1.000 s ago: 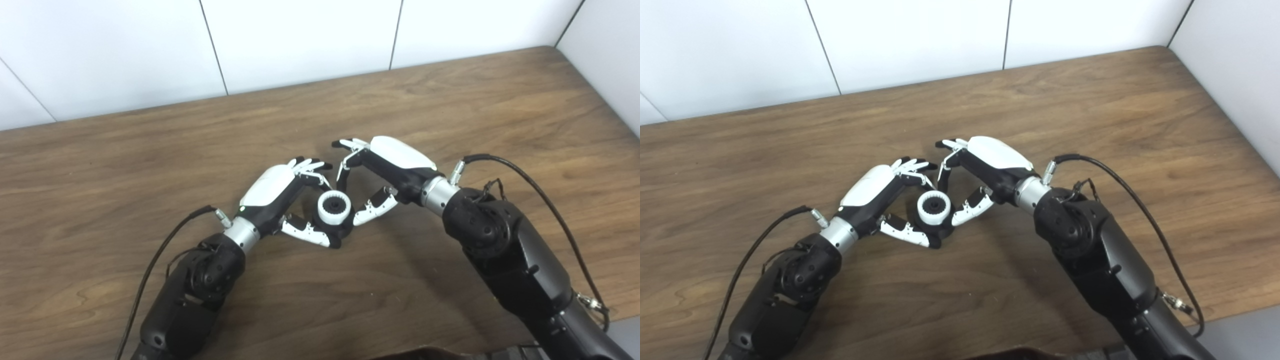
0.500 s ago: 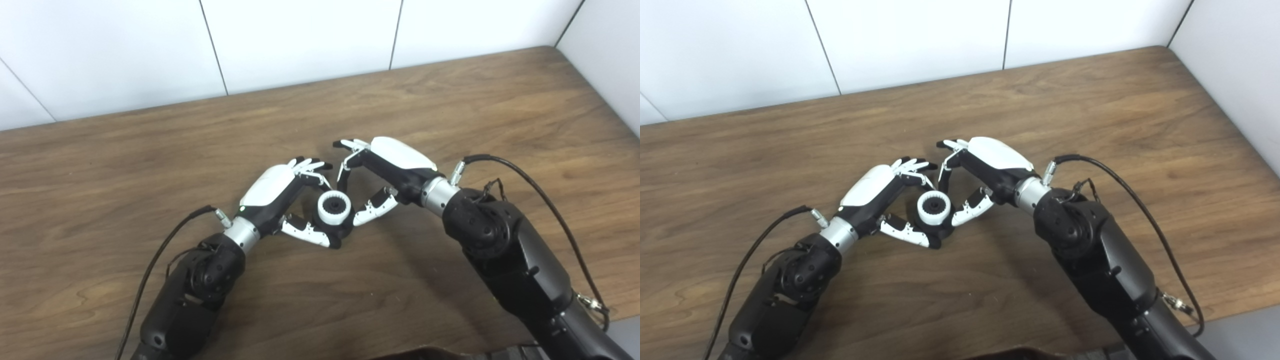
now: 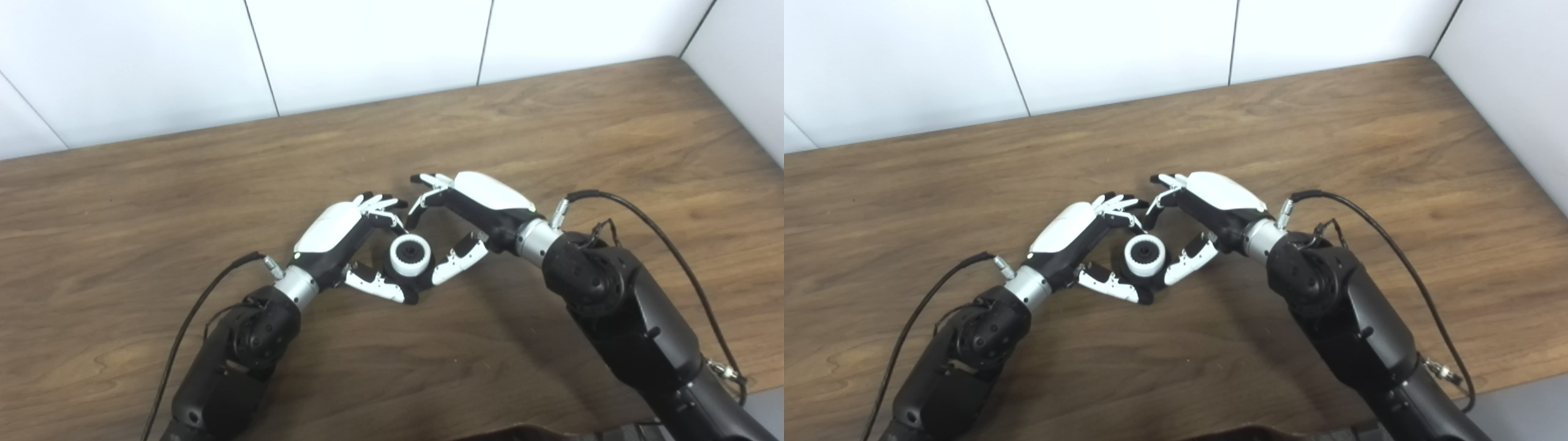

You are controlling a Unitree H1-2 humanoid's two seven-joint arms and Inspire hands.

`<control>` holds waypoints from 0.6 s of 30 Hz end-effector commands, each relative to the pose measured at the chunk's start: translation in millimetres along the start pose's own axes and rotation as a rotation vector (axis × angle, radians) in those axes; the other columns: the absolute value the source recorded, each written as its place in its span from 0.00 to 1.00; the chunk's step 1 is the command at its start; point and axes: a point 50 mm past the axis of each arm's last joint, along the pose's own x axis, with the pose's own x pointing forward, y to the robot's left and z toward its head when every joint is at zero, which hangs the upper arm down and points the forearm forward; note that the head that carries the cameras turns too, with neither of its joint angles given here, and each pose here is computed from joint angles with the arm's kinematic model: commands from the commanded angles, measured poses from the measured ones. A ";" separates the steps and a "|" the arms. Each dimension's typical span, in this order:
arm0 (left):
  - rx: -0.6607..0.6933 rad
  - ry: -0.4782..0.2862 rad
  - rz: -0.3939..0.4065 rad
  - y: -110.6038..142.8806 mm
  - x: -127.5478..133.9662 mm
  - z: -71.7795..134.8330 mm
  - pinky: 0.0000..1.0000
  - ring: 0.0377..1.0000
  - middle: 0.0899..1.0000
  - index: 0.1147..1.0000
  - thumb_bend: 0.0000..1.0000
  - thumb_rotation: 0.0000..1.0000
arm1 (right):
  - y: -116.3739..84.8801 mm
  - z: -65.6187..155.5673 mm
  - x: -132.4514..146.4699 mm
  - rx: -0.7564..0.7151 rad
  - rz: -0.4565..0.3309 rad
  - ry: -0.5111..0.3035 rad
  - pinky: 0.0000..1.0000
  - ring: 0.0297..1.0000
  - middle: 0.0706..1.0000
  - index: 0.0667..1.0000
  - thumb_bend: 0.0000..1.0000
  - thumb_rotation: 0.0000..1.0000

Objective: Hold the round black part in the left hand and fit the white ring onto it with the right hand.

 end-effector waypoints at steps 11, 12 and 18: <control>0.016 -0.037 -0.002 2.8 3.1 5.8 1.00 0.96 0.90 0.41 0.52 0.05 | -14.6 6.4 0.4 -0.034 -0.021 0.002 0.92 1.00 1.00 0.71 0.90 0.33; 0.015 -0.036 -0.002 2.7 3.1 5.8 1.00 0.96 0.90 0.41 0.52 0.05 | -14.6 6.3 0.3 -0.036 -0.019 0.004 0.92 1.00 1.00 0.72 0.90 0.34; 0.008 -0.034 -0.002 2.9 2.8 5.0 1.00 0.97 0.90 0.41 0.52 0.05 | -14.8 5.4 -0.1 -0.044 -0.006 0.011 0.94 1.00 1.00 0.77 0.95 0.37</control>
